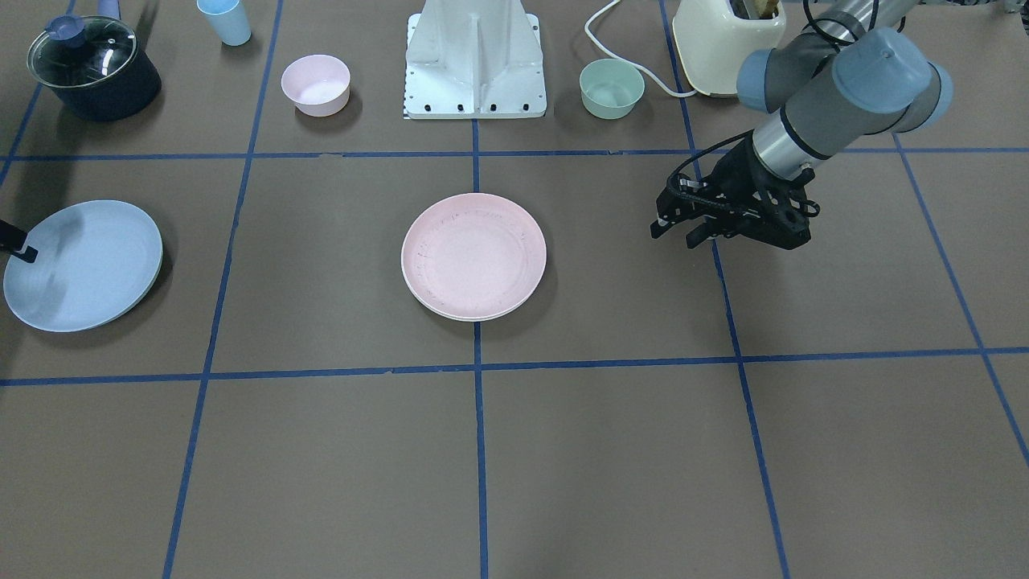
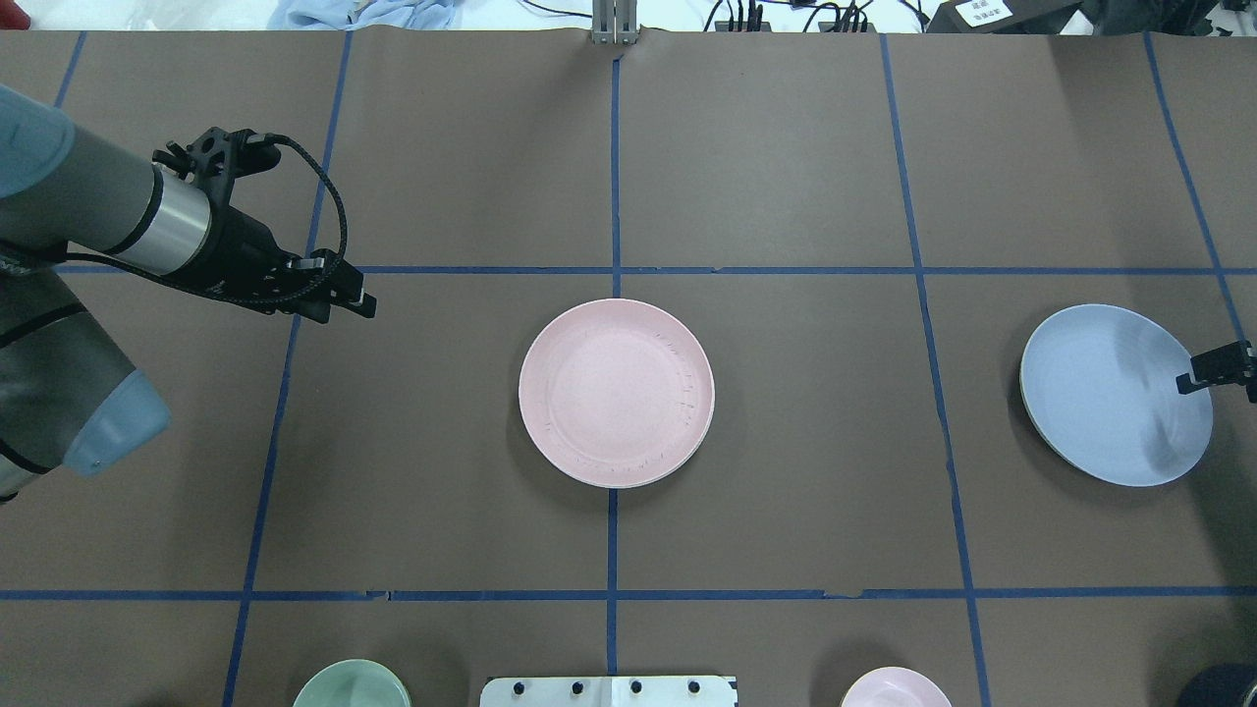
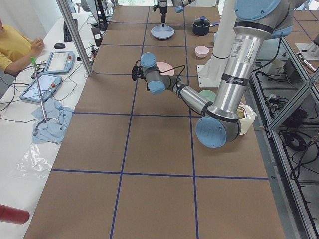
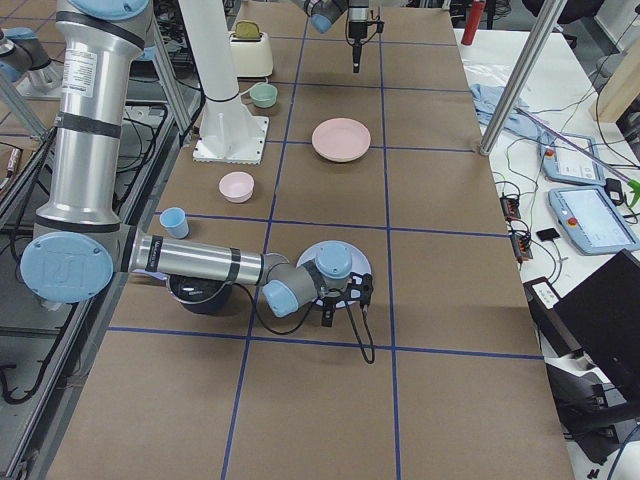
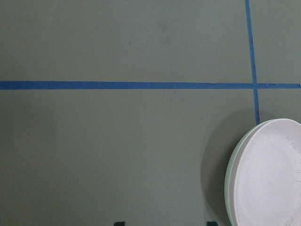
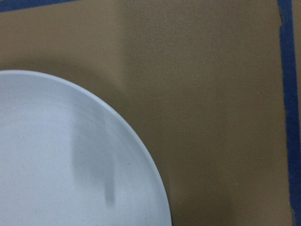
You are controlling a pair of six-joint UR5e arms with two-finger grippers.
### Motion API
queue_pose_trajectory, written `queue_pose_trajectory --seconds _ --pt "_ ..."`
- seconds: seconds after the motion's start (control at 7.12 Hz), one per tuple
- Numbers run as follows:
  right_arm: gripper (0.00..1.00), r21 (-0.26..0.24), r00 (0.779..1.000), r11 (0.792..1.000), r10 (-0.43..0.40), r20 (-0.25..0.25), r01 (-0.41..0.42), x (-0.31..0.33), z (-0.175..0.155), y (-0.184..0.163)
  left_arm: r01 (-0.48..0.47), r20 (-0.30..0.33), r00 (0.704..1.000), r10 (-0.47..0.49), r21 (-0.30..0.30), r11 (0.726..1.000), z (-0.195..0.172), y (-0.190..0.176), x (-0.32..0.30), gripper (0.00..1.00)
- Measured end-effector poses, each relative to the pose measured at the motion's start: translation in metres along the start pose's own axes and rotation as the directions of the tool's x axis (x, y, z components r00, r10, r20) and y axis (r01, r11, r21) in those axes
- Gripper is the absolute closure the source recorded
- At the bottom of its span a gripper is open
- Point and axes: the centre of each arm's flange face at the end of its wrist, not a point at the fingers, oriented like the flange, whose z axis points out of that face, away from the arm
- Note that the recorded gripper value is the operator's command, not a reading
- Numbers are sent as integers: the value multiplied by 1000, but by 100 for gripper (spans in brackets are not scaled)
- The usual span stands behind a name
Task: Stack three plates with pink and blue
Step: 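Withdraw the left gripper while the right gripper reaches to the light blue plate rim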
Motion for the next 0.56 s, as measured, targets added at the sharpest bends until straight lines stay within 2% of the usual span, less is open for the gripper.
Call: queue_pose_trajectory --seconds 0.14,0.28,0.42,0.56 --pt "2 -6 1000 1000 0 -3 0 1 4 1 0 0 1000 0 -1 1000 0 0 0 34" --pt "12 -10 1000 1000 -1 -5 1 2 6 2 1 1 1000 -1 -1 1000 1 0 -1 34" --pt "64 -13 1000 1000 -2 -6 2 3 8 3 1 2 1000 -1 -1 1000 1 0 -1 34" --pt "100 -15 1000 1000 -1 -7 0 4 9 3 2 2 1000 -2 -1 1000 1 0 -1 34"
